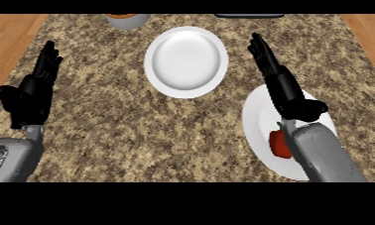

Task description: Pick the bell pepper from the plate and place it in the plate

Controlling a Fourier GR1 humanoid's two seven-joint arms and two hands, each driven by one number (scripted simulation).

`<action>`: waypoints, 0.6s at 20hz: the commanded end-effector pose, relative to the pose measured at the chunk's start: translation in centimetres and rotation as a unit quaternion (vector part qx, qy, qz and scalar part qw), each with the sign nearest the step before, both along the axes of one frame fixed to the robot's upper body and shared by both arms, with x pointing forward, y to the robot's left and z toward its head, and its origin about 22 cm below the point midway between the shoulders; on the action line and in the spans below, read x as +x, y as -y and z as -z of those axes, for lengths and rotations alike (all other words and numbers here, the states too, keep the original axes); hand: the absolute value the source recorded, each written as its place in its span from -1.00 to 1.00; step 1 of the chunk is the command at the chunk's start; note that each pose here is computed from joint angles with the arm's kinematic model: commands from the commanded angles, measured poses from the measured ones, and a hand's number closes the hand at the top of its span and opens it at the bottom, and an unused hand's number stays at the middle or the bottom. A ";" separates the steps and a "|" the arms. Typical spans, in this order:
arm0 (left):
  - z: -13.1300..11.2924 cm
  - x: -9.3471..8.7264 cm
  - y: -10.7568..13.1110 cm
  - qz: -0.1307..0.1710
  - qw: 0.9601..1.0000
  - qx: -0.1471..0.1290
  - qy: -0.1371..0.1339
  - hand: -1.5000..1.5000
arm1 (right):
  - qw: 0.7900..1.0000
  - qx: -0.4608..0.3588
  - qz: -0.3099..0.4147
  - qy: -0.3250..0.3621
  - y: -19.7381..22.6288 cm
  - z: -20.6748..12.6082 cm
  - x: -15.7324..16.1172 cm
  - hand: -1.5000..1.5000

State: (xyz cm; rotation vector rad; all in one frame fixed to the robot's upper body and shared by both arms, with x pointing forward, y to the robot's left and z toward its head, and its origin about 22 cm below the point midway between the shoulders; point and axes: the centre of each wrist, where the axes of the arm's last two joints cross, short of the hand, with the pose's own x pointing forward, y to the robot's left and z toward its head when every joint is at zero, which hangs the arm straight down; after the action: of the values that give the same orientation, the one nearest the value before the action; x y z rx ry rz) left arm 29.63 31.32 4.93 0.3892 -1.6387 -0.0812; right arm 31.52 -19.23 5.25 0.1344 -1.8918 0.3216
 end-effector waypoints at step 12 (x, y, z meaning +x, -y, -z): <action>-4.9 0.9 3.0 0.126 0.991 -0.018 0.040 0.00 | 0.951 -0.175 0.233 -0.107 -5.4 7.1 -1.4 -1.00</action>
State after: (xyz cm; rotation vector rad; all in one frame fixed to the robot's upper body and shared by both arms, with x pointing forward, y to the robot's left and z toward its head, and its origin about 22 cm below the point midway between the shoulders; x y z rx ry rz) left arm 29.87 28.95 9.01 0.2012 -1.7457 -0.2169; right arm 31.92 -17.96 0.43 -0.3908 -1.6110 0.4880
